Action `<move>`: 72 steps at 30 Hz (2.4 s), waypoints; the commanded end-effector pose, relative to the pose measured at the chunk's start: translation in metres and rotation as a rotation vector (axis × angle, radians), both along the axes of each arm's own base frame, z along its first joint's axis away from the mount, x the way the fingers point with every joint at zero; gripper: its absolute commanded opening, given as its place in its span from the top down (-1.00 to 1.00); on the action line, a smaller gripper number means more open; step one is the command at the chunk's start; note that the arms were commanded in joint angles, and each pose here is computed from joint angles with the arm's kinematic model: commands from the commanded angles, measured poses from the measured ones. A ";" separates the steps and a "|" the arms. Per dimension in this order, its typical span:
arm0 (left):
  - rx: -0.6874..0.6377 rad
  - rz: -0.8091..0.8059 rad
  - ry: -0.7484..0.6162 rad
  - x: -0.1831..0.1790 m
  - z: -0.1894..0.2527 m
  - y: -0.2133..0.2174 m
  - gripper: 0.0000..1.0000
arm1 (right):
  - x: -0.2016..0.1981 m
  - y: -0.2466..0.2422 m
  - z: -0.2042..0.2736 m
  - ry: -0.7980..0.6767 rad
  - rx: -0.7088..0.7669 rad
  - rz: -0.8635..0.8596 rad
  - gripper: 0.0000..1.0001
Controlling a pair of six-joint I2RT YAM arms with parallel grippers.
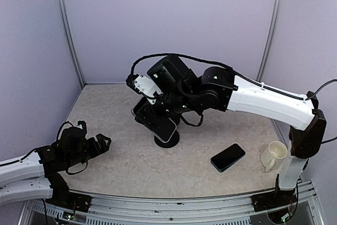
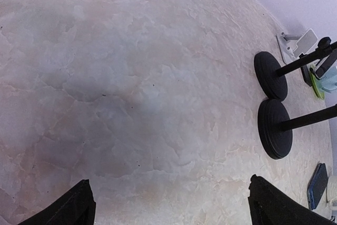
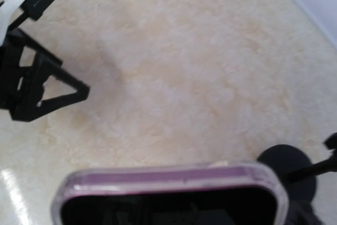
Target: Place the phone on the phone stand
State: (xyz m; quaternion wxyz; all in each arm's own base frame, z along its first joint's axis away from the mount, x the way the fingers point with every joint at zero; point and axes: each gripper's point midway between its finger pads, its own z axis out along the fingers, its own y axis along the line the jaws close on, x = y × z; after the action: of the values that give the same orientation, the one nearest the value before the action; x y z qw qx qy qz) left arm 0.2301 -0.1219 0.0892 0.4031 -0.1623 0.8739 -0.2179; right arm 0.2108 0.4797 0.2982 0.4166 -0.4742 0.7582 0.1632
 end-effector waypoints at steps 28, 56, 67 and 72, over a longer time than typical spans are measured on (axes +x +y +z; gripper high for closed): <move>-0.045 -0.038 -0.022 0.006 0.004 -0.013 -0.97 | 0.155 -0.170 0.140 -0.332 0.369 -0.602 0.21; 0.091 -0.153 -0.183 0.037 0.043 -0.035 -0.98 | 0.272 -0.238 0.048 -0.373 0.473 -0.880 0.24; 0.162 -0.237 -0.331 0.047 0.056 -0.046 -0.97 | 0.312 -0.251 0.006 -0.371 0.497 -0.951 0.24; 0.148 -0.273 -0.394 0.043 0.052 -0.050 -0.98 | 0.327 -0.251 -0.009 -0.406 0.500 -0.966 0.24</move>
State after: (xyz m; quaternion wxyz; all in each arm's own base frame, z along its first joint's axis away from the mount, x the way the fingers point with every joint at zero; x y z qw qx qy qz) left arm 0.2732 -0.1687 0.1382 0.5148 0.0067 0.8275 -0.2242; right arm 0.5247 0.2320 0.2650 0.6323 -0.0180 0.7743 0.0198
